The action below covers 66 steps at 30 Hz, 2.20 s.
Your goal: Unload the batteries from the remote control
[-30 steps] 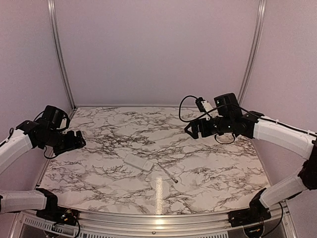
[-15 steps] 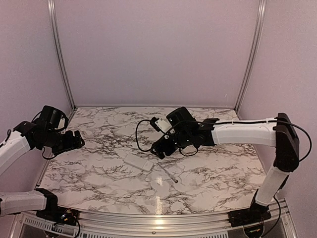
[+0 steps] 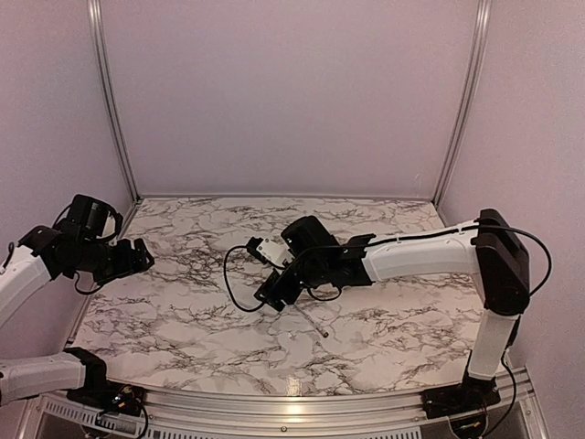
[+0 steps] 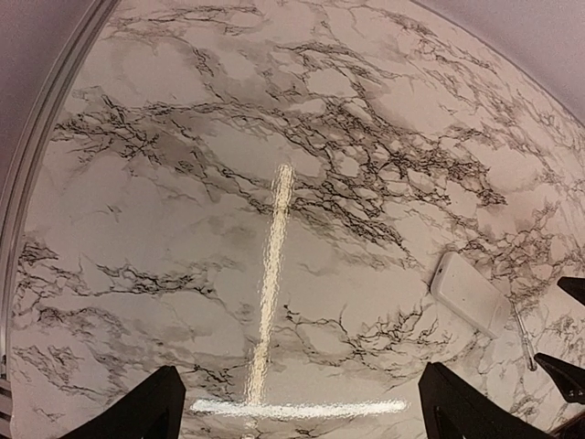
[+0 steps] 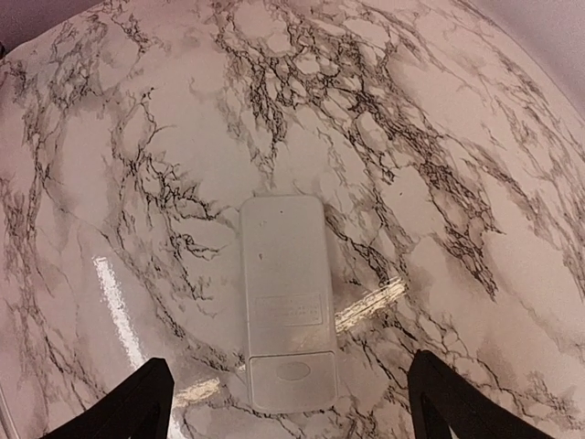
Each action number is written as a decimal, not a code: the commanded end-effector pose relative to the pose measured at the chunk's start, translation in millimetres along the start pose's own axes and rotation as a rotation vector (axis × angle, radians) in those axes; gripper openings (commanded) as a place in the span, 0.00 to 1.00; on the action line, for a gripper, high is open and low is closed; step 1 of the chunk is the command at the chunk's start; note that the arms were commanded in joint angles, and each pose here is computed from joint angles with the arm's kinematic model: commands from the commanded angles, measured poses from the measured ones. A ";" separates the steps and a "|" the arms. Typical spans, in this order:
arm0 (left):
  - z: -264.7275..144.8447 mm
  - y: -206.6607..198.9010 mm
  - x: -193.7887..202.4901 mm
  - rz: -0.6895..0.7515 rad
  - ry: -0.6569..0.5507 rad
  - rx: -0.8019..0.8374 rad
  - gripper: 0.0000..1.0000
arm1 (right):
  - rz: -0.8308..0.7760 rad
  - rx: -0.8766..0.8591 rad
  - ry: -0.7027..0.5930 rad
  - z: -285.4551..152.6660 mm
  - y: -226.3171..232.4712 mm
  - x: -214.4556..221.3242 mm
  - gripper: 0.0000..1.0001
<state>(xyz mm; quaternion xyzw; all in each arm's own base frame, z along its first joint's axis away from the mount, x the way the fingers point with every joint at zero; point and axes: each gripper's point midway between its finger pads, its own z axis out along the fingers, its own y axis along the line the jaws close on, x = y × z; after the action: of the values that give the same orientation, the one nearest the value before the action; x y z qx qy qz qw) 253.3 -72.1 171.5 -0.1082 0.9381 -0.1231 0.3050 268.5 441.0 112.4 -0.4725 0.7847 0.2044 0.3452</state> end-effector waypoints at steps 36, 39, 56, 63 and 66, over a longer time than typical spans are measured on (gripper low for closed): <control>-6.8 -6.8 4.0 0.040 -0.016 0.057 0.94 | -0.106 -0.023 0.002 64.7 -6.1 37.3 0.87; -5.8 -6.8 4.6 0.041 -0.011 0.057 0.94 | -0.093 -0.010 -0.005 64.1 -14.2 35.1 0.88; -3.8 -7.3 6.3 0.041 0.000 0.059 0.94 | -0.070 -0.118 0.076 76.4 -11.6 65.1 0.86; -3.1 -7.8 6.7 0.041 0.004 0.061 0.93 | -0.071 -0.130 0.130 78.8 -9.7 80.9 0.81; -2.5 -8.0 6.9 0.041 0.007 0.061 0.93 | -0.069 -0.139 0.140 78.5 -7.8 86.1 0.80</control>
<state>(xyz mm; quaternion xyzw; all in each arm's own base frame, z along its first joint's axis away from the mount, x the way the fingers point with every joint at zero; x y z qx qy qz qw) 248.2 -78.0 178.3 -0.0896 0.9336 -0.1441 0.3154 285.0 447.8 20.2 -0.5288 0.7618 0.2186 0.3039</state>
